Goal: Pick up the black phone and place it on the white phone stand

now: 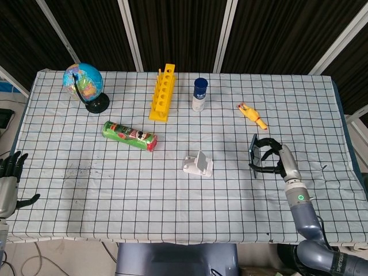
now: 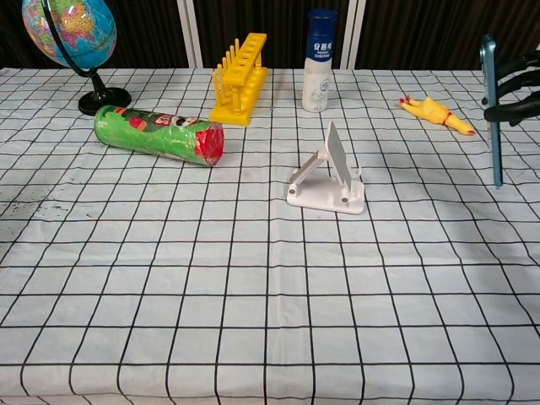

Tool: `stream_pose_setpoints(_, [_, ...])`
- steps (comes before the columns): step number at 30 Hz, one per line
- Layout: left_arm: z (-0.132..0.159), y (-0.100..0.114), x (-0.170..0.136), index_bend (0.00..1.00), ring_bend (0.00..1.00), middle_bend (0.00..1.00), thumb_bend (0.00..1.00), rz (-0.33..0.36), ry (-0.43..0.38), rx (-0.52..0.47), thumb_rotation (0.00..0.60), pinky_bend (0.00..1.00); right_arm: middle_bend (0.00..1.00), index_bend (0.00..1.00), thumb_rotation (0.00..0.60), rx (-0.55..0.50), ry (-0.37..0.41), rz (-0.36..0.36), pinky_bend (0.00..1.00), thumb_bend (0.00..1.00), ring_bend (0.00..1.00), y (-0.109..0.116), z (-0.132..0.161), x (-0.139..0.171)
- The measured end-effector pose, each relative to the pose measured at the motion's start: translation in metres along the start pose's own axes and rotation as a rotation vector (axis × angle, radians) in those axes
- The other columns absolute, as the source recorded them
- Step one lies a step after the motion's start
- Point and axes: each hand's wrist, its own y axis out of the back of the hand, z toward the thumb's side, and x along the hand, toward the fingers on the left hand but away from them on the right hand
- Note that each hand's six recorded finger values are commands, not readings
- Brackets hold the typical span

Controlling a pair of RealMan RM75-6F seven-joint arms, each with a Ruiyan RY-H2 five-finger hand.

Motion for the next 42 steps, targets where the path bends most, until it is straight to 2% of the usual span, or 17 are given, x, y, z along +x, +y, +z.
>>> stream_pose_setpoints(6, [0.000,0.000,0.000,0.00,0.00,0.00,0.00,-0.006,-0.001,-0.007,0.600,0.00,0.74,0.75,0.600,-0.073,0.057,-0.011,0.17,0.25,0.55,-0.017,0.008,0.000])
stream_pose_setpoints(20, [0.000,-0.002,0.000,0.00,0.00,0.00,0.00,-0.033,-0.002,-0.035,0.600,0.00,0.74,0.75,0.600,-0.144,0.157,0.006,0.17,0.25,0.55,-0.070,0.022,-0.010])
stream_pose_setpoints(33, [-0.001,-0.003,0.001,0.00,0.00,0.00,0.00,-0.056,0.001,-0.054,0.600,0.00,0.74,0.75,0.600,-0.166,0.192,0.017,0.17,0.25,0.55,-0.112,0.034,-0.024])
stream_pose_setpoints(42, [-0.002,-0.002,0.002,0.00,0.00,0.00,0.00,-0.062,0.006,-0.062,0.600,0.00,0.74,0.75,0.600,-0.197,0.183,0.031,0.17,0.25,0.55,-0.132,0.038,-0.027])
